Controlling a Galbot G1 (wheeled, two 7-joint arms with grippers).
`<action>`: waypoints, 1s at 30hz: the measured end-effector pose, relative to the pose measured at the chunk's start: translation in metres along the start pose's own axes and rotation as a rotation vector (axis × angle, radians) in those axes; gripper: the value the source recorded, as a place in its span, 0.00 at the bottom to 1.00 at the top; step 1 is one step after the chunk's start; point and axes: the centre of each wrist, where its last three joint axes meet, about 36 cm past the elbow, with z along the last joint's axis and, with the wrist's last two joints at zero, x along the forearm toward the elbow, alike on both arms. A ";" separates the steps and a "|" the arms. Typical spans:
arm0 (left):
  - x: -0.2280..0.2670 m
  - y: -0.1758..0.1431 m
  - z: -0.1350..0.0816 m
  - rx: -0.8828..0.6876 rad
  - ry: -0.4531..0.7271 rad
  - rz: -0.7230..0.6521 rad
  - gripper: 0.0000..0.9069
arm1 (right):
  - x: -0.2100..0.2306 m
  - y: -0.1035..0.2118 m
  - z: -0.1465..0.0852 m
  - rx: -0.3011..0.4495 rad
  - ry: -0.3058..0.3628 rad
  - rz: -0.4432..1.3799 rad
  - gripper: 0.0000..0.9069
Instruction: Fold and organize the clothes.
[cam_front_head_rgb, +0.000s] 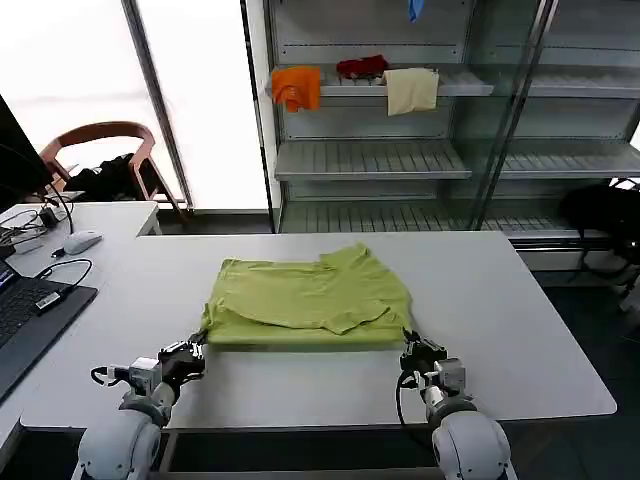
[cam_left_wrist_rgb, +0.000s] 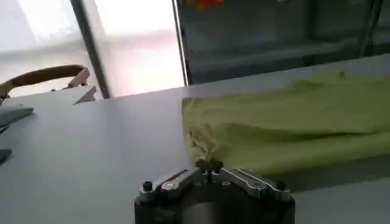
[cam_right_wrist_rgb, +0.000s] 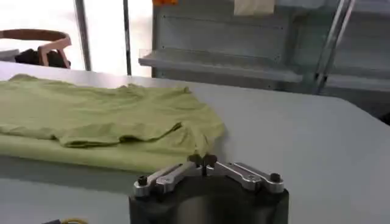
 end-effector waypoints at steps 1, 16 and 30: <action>0.007 0.000 0.002 0.008 0.003 0.000 0.00 | 0.006 0.002 0.001 0.002 0.005 -0.002 0.00; 0.085 -0.013 0.018 0.079 0.063 -0.037 1.00 | 0.063 0.017 0.017 0.016 0.073 -0.024 1.00; 0.100 -0.017 -0.008 0.077 -0.023 -0.073 1.00 | 0.058 0.014 -0.018 0.039 -0.050 0.029 1.00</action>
